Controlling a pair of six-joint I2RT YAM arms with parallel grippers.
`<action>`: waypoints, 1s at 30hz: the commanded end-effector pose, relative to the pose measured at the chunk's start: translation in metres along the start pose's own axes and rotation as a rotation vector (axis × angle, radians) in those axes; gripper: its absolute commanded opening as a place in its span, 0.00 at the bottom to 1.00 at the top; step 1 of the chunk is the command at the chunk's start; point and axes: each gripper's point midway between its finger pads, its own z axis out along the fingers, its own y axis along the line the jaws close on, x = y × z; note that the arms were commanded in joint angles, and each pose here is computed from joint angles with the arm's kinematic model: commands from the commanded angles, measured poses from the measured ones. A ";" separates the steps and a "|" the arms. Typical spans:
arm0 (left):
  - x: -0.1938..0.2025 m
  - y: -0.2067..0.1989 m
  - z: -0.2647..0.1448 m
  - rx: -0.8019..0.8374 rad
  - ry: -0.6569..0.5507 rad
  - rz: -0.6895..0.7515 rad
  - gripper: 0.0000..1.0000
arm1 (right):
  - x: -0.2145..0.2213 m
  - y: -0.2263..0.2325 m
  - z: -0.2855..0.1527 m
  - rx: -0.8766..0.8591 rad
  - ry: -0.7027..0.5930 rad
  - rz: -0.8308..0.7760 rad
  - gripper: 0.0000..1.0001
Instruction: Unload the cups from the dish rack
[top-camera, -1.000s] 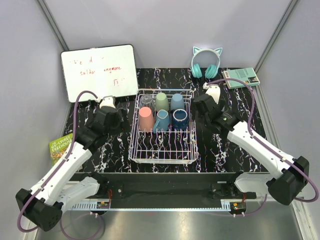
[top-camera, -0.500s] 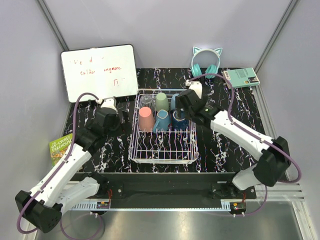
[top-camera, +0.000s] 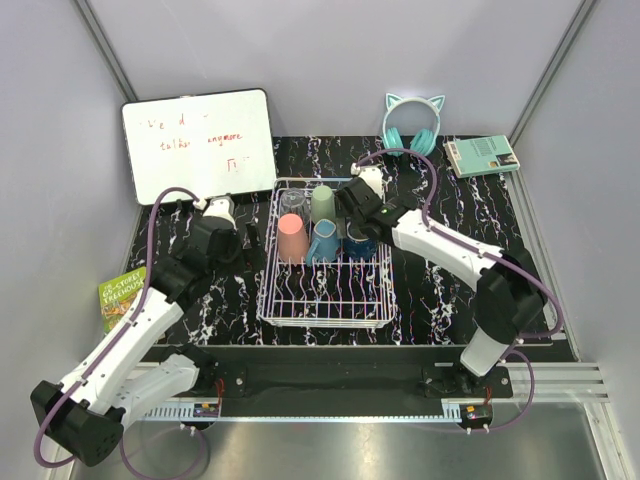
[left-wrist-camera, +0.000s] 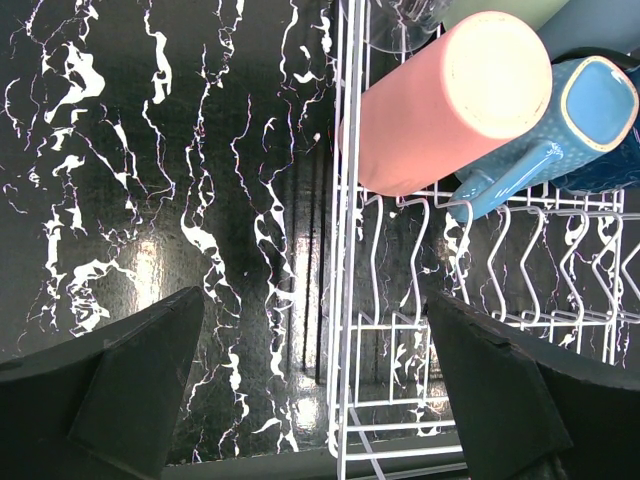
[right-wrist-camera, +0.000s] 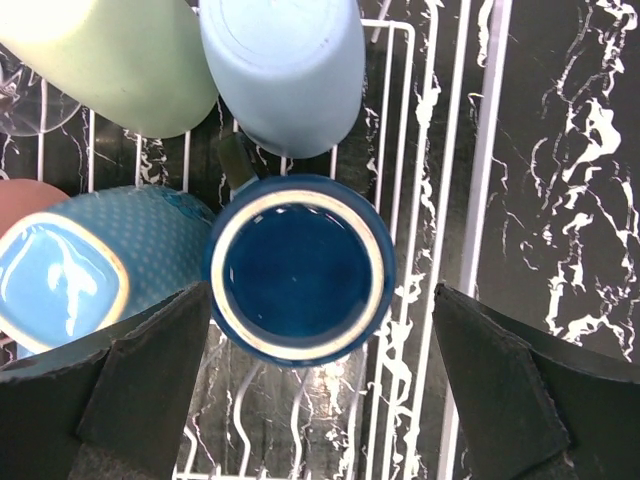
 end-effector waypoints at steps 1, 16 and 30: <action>-0.005 -0.005 -0.001 0.035 -0.030 -0.009 0.99 | -0.020 0.017 0.000 -0.032 -0.053 0.026 1.00; 0.002 -0.003 0.004 0.024 -0.004 -0.012 0.99 | 0.001 0.015 0.034 0.048 -0.001 -0.020 1.00; 0.005 -0.001 0.006 0.017 0.003 -0.015 0.99 | 0.024 0.014 0.053 0.067 0.048 -0.043 0.82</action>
